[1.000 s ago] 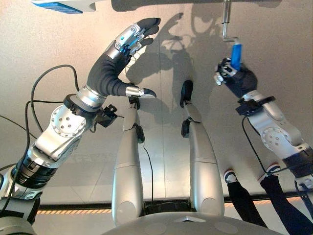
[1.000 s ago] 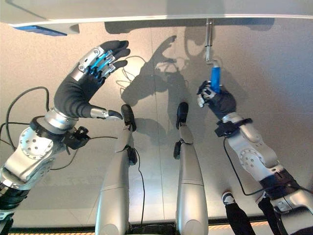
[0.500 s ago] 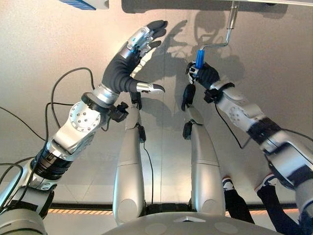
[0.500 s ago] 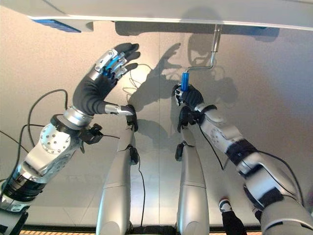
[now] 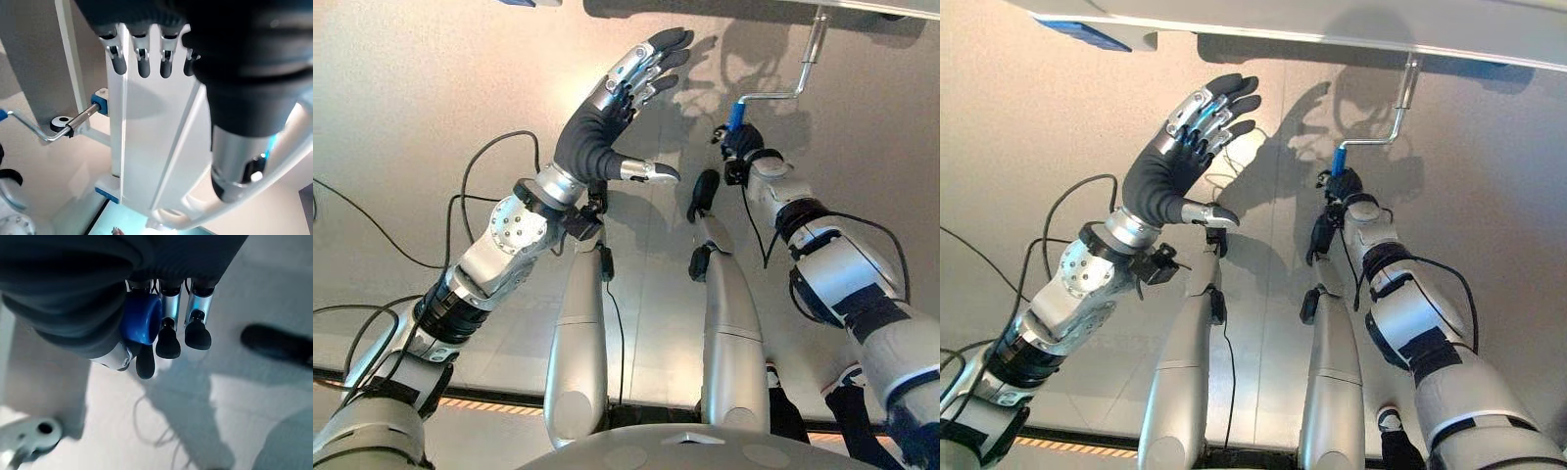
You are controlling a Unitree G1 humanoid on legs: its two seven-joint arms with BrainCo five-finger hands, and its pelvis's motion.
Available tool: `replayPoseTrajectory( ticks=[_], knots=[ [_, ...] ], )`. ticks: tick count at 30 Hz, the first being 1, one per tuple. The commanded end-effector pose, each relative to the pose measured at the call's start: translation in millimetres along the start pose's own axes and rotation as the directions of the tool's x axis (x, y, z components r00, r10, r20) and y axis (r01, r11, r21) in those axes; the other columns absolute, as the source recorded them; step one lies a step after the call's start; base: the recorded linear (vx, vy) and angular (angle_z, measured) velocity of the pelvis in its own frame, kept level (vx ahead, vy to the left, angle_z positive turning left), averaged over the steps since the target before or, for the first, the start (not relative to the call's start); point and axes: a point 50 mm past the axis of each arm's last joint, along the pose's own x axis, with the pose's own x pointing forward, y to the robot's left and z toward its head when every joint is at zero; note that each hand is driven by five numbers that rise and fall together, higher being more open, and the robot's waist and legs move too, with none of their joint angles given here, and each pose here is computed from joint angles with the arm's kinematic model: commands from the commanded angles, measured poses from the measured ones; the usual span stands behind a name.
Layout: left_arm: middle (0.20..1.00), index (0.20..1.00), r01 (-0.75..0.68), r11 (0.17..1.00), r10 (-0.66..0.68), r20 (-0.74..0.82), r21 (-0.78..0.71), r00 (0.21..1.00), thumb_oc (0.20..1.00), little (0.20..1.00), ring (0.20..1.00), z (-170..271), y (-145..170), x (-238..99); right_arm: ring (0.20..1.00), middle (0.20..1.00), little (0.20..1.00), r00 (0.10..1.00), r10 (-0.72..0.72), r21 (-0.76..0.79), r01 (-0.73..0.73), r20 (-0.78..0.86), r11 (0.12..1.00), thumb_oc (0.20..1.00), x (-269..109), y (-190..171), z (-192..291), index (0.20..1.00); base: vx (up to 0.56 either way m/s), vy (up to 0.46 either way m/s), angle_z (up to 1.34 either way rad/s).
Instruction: Raise the hospital bed
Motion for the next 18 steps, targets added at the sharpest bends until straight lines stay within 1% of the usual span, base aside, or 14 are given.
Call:
replayPoseTrajectory(
  ticks=[1,6,7,8,9,10,11,12,14,15,16,18],
  knots=[
    [1.000,1.000,0.080,0.994,-0.070,0.142,-0.070,0.987,1.000,1.000,1.000,25.2,-18.9,1.7,0.200,0.200,0.200,0.999,-0.052,0.006,0.052,0.005,0.999,0.200,-0.1,-18.1,2.8,0.200,0.00,0.000,0.00],
    [1.000,1.000,0.090,0.994,-0.080,0.147,-0.061,0.986,1.000,1.000,1.000,26.0,-17.9,2.9,0.200,0.200,0.200,0.986,-0.165,0.112,0.168,-0.038,0.979,0.200,-5.6,-59.3,-13.3,0.200,0.00,0.000,0.00],
    [1.000,1.000,0.091,0.994,-0.081,0.147,-0.062,0.986,1.000,1.000,1.000,25.8,-18.1,3.0,0.200,0.200,0.200,0.985,-0.166,0.112,0.169,-0.038,0.979,0.200,-5.7,-59.8,-13.7,0.200,0.00,0.000,0.00],
    [1.000,1.000,0.088,0.994,-0.078,0.150,-0.063,0.986,1.000,1.000,1.000,26.3,-16.9,2.7,0.200,0.200,0.200,0.978,-0.203,0.179,0.209,-0.048,0.962,0.200,-8.9,-73.2,-20.1,0.200,0.00,0.000,0.00],
    [1.000,1.000,0.091,0.993,-0.080,0.150,-0.070,0.986,1.000,1.000,1.000,25.8,-17.4,2.5,0.200,0.200,0.200,0.974,-0.221,0.240,0.228,-0.055,0.944,0.200,-10.7,-79.2,-24.3,0.200,0.00,0.000,0.00],
    [1.000,1.000,0.091,0.993,-0.080,0.149,-0.070,0.986,1.000,1.000,1.000,25.8,-17.5,2.5,0.200,0.200,0.200,0.974,-0.221,0.240,0.228,-0.055,0.944,0.200,-10.8,-79.3,-24.4,0.200,0.00,0.000,0.00],
    [1.000,1.000,0.090,0.993,-0.078,0.145,-0.076,0.986,1.000,1.000,1.000,25.4,-16.4,1.0,0.200,0.200,0.200,0.964,-0.257,0.321,0.265,-0.069,0.909,0.200,-15.5,-93.6,-33.8,0.200,0.00,0.000,0.00],
    [1.000,1.000,0.089,0.993,-0.078,0.142,-0.076,0.987,1.000,1.000,1.000,25.1,-15.8,0.3,0.200,0.200,0.200,0.959,-0.274,0.351,0.284,-0.077,0.892,0.200,-17.8,-99.5,-37.8,0.200,0.00,0.000,0.00],
    [1.000,1.000,0.088,0.993,-0.078,0.138,-0.072,0.987,1.000,1.000,1.000,25.1,-15.0,-0.6,0.200,0.200,0.200,0.952,-0.294,0.367,0.305,-0.089,0.879,0.200,-21.0,-106.5,-44.5,0.200,0.00,0.000,0.00],
    [1.000,1.000,0.084,0.994,-0.075,0.131,-0.066,0.989,1.000,1.000,1.000,25.2,-12.6,-2.5,0.200,0.200,0.200,0.939,-0.328,0.382,0.342,-0.104,0.859,0.200,-26.5,-119.6,-52.1,0.200,0.00,0.000,0.00],
    [1.000,1.000,0.084,0.994,-0.075,0.131,-0.066,0.989,1.000,1.000,1.000,25.2,-12.6,-2.6,0.200,0.200,0.200,0.939,-0.328,0.382,0.342,-0.104,0.858,0.200,-26.5,-119.6,-52.2,0.200,0.00,0.000,0.00],
    [1.000,1.000,0.082,0.994,-0.073,0.124,-0.067,0.990,1.000,1.000,1.000,24.8,-11.2,-4.3,0.200,0.200,0.200,0.928,-0.355,0.400,0.369,-0.110,0.839,0.200,-31.5,-130.6,-57.5,0.200,0.00,0.000,0.00]
  ],
)
